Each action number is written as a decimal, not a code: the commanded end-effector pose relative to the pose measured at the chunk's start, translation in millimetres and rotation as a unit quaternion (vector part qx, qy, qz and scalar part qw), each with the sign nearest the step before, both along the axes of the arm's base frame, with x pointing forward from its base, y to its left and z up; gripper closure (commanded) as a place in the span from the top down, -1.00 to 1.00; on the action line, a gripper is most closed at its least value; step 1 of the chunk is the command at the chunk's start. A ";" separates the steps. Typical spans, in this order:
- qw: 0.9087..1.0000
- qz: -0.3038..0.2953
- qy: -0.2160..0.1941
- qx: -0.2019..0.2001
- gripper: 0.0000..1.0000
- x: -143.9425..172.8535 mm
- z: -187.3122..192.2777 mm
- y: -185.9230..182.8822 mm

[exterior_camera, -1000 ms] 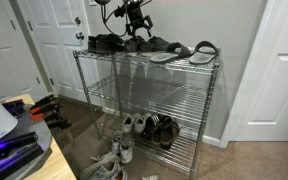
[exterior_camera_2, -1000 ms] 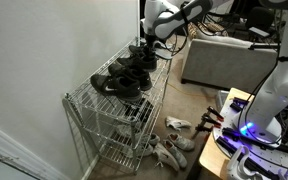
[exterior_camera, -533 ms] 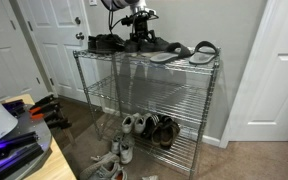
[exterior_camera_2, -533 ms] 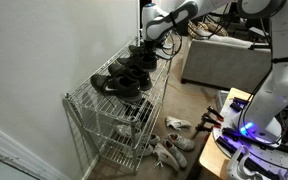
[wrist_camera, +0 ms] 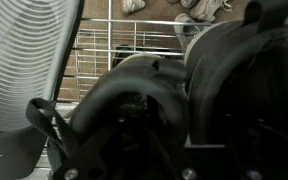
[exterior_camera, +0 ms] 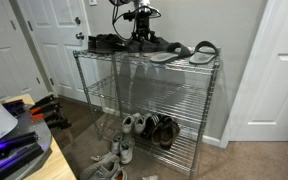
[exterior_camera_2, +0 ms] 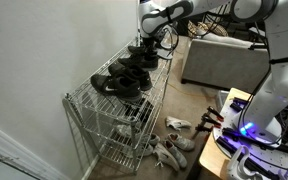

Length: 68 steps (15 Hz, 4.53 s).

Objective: Remove the grey pair of shoes from the top rack and put them on the second rack

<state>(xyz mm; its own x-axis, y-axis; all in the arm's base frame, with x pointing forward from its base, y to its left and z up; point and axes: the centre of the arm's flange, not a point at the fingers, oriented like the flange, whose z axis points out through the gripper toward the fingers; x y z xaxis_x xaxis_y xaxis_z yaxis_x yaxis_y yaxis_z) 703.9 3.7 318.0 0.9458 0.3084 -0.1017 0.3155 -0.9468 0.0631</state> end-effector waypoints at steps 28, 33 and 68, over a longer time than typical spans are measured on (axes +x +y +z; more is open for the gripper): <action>0.974 -0.048 0.217 -0.038 -0.86 -238.3 120.7 -93.0; 0.952 -0.065 0.289 -0.079 -0.86 -271.7 96.0 -117.3; 0.995 -0.040 0.084 -0.036 -0.86 -255.2 -146.0 -180.9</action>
